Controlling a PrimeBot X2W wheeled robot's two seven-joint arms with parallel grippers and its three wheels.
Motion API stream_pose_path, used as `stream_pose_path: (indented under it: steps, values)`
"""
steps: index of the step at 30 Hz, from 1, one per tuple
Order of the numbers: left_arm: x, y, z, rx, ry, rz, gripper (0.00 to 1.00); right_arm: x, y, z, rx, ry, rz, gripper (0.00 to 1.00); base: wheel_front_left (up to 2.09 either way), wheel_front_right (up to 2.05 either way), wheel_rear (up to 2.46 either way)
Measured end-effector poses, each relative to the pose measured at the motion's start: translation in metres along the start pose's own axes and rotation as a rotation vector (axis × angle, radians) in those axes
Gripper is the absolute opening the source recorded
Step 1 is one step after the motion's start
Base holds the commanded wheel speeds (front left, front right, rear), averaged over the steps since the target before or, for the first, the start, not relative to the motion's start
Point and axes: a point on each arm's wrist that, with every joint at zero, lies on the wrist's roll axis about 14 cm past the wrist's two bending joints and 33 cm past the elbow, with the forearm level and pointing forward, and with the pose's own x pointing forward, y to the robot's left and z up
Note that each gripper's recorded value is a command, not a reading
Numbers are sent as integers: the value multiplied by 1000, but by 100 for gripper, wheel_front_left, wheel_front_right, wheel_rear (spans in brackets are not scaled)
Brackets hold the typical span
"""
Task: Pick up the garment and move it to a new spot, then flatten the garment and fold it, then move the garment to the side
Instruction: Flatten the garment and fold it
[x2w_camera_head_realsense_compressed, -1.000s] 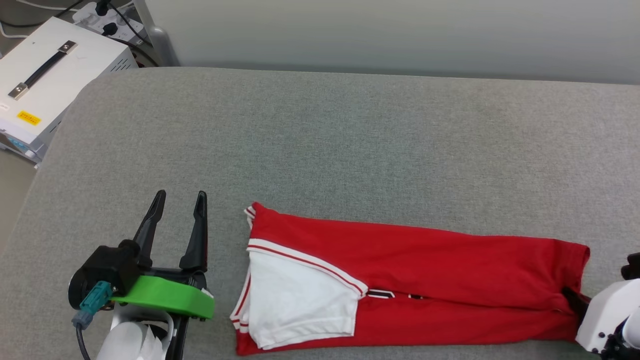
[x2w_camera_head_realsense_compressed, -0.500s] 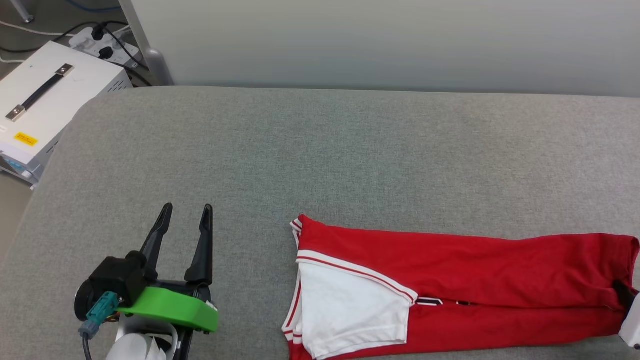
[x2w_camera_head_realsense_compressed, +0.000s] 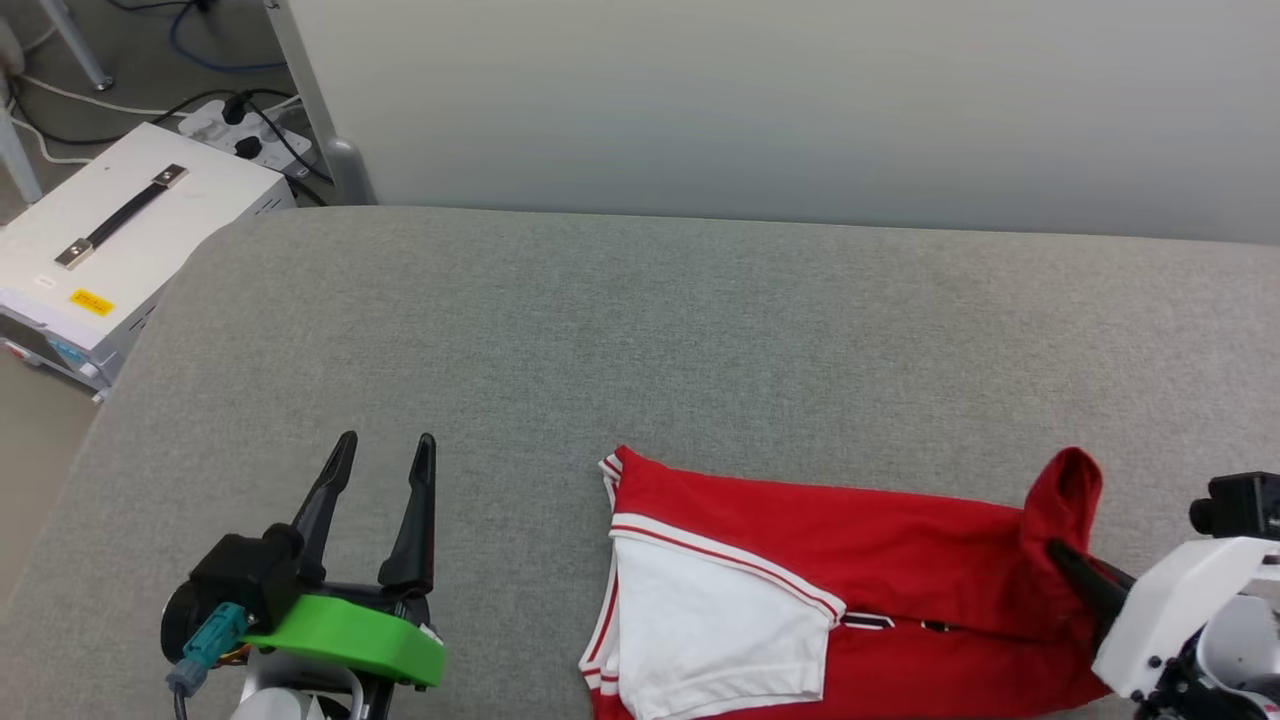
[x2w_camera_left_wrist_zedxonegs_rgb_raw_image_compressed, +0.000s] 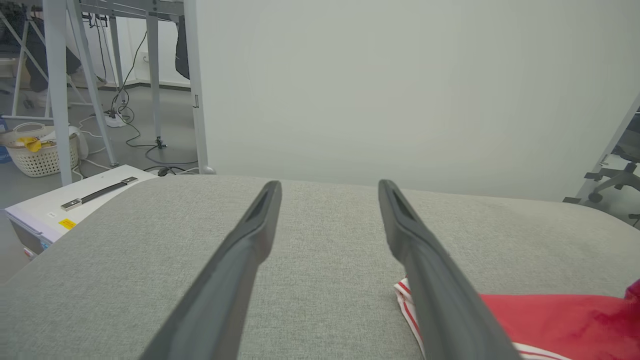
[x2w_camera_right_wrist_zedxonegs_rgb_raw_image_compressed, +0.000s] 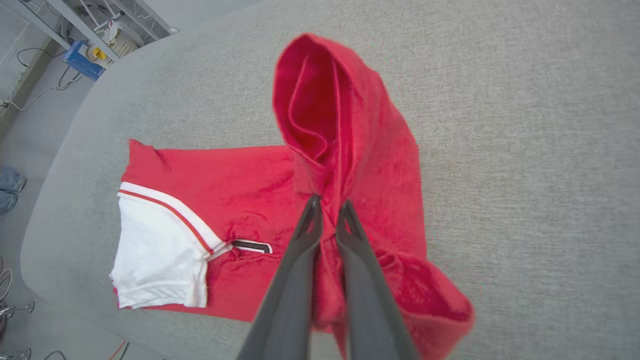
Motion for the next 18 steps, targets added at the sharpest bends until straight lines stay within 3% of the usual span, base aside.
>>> stream_pose_path:
  steps: [5,12,18]
  values:
    - [-8,9,5,-7,-13,36,100,13,54,-13,46,30,134,0,0,0,0]
    - [-19,24,6,16,-8,85,100,28,103,-32,50,90,264,0,0,0,0]
    - [-29,32,5,24,1,116,100,41,147,-48,155,119,418,0,0,0,0]
